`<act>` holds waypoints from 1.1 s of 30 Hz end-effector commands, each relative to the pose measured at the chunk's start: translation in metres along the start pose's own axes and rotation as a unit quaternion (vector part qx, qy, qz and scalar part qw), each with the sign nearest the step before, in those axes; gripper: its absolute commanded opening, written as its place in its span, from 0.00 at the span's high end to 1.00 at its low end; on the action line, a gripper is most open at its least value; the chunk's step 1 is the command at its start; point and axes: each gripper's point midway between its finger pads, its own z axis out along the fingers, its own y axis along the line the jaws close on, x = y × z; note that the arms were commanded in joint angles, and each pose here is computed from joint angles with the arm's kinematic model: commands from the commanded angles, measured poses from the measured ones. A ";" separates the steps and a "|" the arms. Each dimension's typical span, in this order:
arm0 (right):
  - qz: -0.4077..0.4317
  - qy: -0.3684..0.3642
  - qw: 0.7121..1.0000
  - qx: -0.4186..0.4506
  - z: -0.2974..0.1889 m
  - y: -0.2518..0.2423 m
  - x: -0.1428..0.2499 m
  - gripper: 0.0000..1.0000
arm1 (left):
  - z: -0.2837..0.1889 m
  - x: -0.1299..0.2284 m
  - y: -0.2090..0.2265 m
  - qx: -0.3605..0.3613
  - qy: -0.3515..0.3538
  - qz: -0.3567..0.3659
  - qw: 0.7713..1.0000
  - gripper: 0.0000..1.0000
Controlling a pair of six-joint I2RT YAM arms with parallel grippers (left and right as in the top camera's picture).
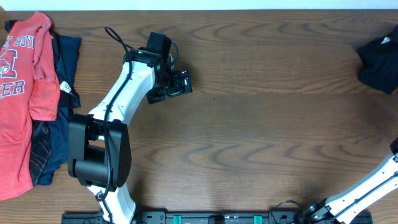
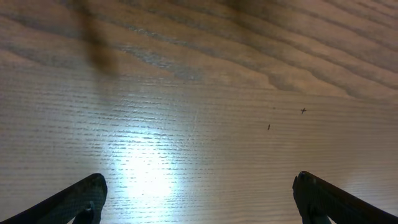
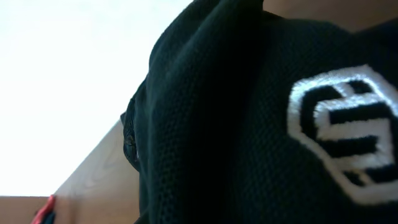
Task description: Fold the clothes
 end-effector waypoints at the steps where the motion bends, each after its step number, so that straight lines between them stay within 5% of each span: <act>1: -0.024 -0.004 0.999 0.034 -0.004 -0.009 -0.005 0.99 | 0.006 0.003 -0.001 0.001 0.010 -0.001 1.000 0.03; 3: -0.009 0.000 0.998 0.061 -0.004 -0.017 -0.002 0.68 | 0.006 0.004 -0.002 0.002 0.011 0.000 1.000 0.03; 4: -0.004 0.002 0.997 0.071 -0.004 -0.020 0.000 0.27 | 0.006 0.003 -0.003 0.007 0.011 0.000 1.000 0.03; 5: 0.004 0.004 0.996 0.084 -0.004 -0.025 0.002 0.18 | 0.006 0.003 -0.006 0.013 0.012 0.001 1.000 0.03; 6: 0.013 0.005 0.995 0.098 -0.005 -0.030 0.003 0.19 | 0.006 0.003 -0.008 0.019 0.013 0.001 1.000 0.03; 9: 0.038 0.006 0.992 0.124 -0.008 -0.039 0.006 0.57 | 0.006 0.003 -0.010 0.024 0.012 0.002 1.000 0.03; 15: 0.124 0.001 0.976 0.177 -0.025 -0.060 0.013 0.25 | 0.006 0.004 -0.012 0.029 0.014 0.002 0.999 0.03; 23: 0.221 0.002 0.893 0.392 -0.091 -0.117 0.044 0.16 | 0.009 0.011 -0.027 0.040 0.020 0.025 0.999 0.03; 27: 0.247 -0.001 0.866 0.435 -0.115 -0.125 0.052 0.01 | 0.011 0.011 -0.038 0.047 0.012 0.040 0.998 0.03; 33: 0.266 -0.011 0.859 0.438 -0.133 -0.118 0.049 0.01 | 0.011 0.009 -0.043 0.051 0.006 0.044 0.998 0.02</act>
